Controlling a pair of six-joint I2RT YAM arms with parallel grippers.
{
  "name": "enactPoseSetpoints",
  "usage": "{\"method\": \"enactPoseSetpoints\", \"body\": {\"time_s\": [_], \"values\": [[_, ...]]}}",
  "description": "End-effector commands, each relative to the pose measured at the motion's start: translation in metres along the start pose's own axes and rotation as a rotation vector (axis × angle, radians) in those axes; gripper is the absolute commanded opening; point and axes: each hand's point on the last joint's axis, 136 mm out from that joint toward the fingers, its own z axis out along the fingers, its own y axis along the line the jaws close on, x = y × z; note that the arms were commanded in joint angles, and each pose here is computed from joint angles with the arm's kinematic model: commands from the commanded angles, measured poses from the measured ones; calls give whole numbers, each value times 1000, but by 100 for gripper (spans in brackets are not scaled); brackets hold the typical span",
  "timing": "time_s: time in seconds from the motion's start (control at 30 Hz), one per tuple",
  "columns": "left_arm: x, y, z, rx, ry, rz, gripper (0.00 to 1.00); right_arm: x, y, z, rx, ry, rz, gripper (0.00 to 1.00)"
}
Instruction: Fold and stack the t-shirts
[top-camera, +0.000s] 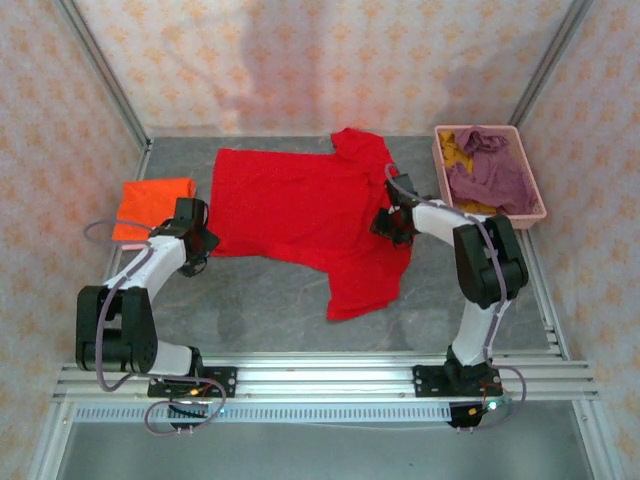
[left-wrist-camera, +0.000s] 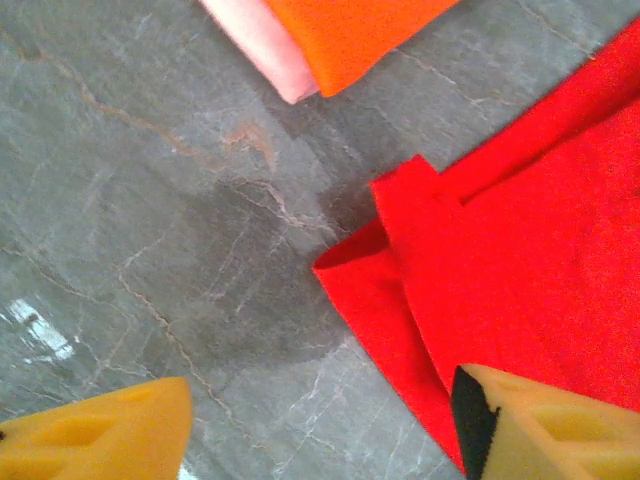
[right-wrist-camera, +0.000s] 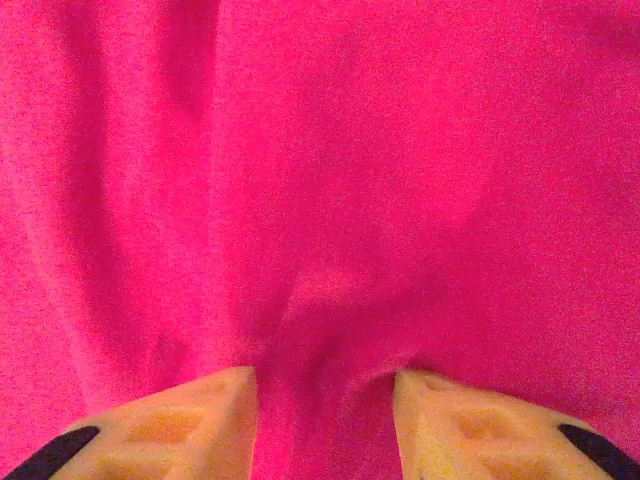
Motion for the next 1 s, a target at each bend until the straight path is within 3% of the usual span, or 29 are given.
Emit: {"method": "enactPoseSetpoints", "body": {"time_s": [0.0,0.17,0.57,0.67,0.83,0.97], "values": [[-14,-5,3,5,-35,-90,64,-17,-17,14,23,-15,14,39],[-28,-10,8,-12,-63,-116,55,-19,-23,19,30,-13,24,38],[-41,-35,31,4,-33,-151,48,-12,-23,23,6,6,36,37],[-39,-40,34,15,-14,-160,41,-12,-22,23,2,6,36,37],[-35,-43,35,29,11,-167,16,-13,-20,23,-8,7,36,37],[-33,-42,29,41,24,-166,3,-13,-20,23,-6,4,34,37]]}}
